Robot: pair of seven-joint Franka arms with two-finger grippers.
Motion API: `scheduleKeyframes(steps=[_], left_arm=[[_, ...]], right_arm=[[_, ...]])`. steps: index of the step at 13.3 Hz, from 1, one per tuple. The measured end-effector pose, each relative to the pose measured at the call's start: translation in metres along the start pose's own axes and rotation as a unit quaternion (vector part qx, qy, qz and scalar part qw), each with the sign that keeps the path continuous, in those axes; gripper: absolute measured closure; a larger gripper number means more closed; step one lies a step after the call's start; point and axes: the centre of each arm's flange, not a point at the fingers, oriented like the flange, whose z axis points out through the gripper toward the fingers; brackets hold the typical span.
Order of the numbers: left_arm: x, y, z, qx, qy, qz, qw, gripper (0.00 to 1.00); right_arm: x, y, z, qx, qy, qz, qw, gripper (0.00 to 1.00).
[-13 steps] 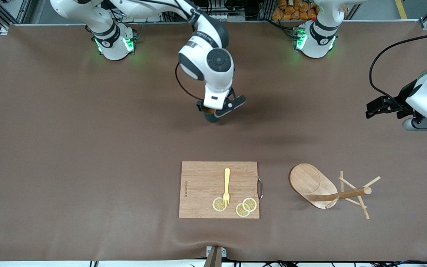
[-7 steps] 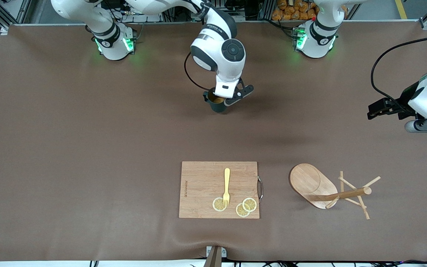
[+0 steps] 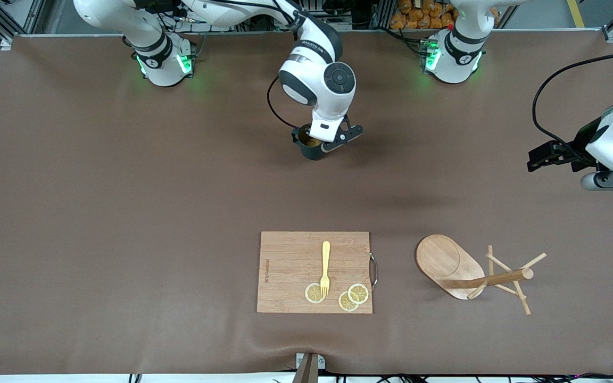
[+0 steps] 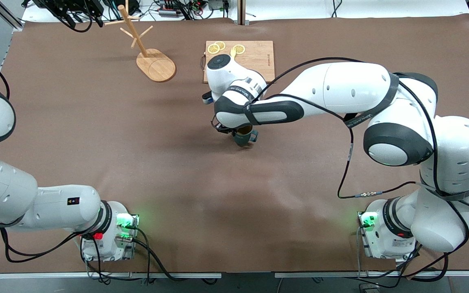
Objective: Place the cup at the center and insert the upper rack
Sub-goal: 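Carry the teal mug with the right gripper to the table center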
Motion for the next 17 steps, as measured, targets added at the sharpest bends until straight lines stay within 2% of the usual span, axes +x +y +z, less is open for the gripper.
scheduleKeyframes(steps=[4, 8, 10, 11, 12, 16, 17], left_arm=[[0.0, 0.0, 0.0, 0.0, 0.001, 0.0, 1.0, 0.0], [0.0, 0.0, 0.0, 0.0, 0.001, 0.0, 1.0, 0.0], [0.0, 0.0, 0.0, 0.0, 0.001, 0.0, 1.0, 0.0], [0.0, 0.0, 0.0, 0.0, 0.001, 0.0, 1.0, 0.0], [0.0, 0.0, 0.0, 0.0, 0.001, 0.0, 1.0, 0.0], [0.0, -0.001, 0.0, 0.0, 0.001, -0.001, 1.0, 0.0], [0.0, -0.001, 0.0, 0.0, 0.001, -0.001, 1.0, 0.0]], right_arm=[[0.0, 0.0, 0.014, -0.017, -0.002, -0.009, 1.0, 0.96], [0.0, 0.0, 0.019, -0.02, -0.003, -0.009, 1.0, 0.93], [0.0, 0.0, 0.018, -0.02, -0.003, -0.008, 1.0, 0.77], [0.001, 0.0, 0.018, -0.02, -0.003, -0.008, 1.0, 0.77], [0.001, 0.001, 0.018, -0.02, -0.002, -0.007, 1.0, 0.7], [0.007, 0.01, 0.011, -0.023, -0.002, 0.001, 1.0, 0.35], [0.008, 0.014, 0.006, -0.026, -0.007, 0.004, 1.0, 0.35]])
